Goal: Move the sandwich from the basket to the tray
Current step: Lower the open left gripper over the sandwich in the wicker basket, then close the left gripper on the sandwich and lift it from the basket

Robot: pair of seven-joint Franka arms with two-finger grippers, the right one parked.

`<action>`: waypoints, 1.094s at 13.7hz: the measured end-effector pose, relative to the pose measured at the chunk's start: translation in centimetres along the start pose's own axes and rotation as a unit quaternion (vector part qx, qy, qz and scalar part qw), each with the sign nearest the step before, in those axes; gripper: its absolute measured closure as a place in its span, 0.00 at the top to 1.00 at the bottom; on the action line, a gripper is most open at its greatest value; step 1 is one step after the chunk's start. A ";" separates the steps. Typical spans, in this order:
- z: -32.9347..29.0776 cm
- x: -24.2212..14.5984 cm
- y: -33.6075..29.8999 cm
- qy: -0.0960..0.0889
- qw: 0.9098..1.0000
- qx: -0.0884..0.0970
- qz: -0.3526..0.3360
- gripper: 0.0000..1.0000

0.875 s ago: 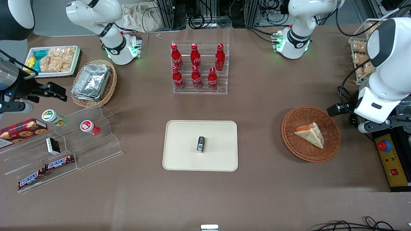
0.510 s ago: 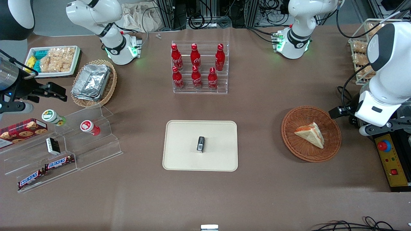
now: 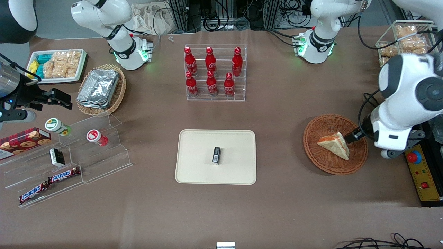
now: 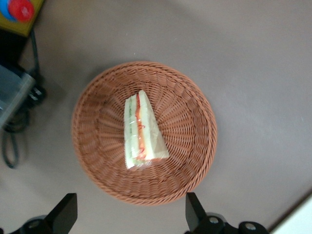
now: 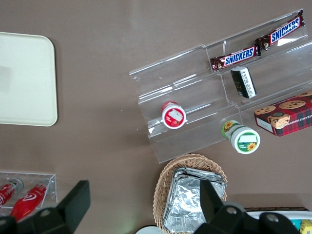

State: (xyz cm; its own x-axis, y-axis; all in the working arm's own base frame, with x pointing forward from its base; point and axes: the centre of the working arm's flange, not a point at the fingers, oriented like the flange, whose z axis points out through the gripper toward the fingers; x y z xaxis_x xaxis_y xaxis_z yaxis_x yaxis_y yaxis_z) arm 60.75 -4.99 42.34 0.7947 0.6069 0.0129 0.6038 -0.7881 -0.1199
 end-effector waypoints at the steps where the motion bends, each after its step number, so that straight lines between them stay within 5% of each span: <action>1: 2.0 0.2 -0.3 -0.004 1.000 -0.001 -0.027 1.00; 7: 11.6 0.6 -3.3 -0.023 0.991 -0.007 -0.133 1.00; 15: 17.5 -0.7 -3.7 -0.034 0.987 -0.023 -0.155 1.00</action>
State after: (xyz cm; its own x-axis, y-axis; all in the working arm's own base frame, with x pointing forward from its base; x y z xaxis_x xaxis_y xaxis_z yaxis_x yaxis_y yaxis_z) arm 56.89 -0.66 25.40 0.5655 0.8244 -0.0243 0.8213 -0.5656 -0.0751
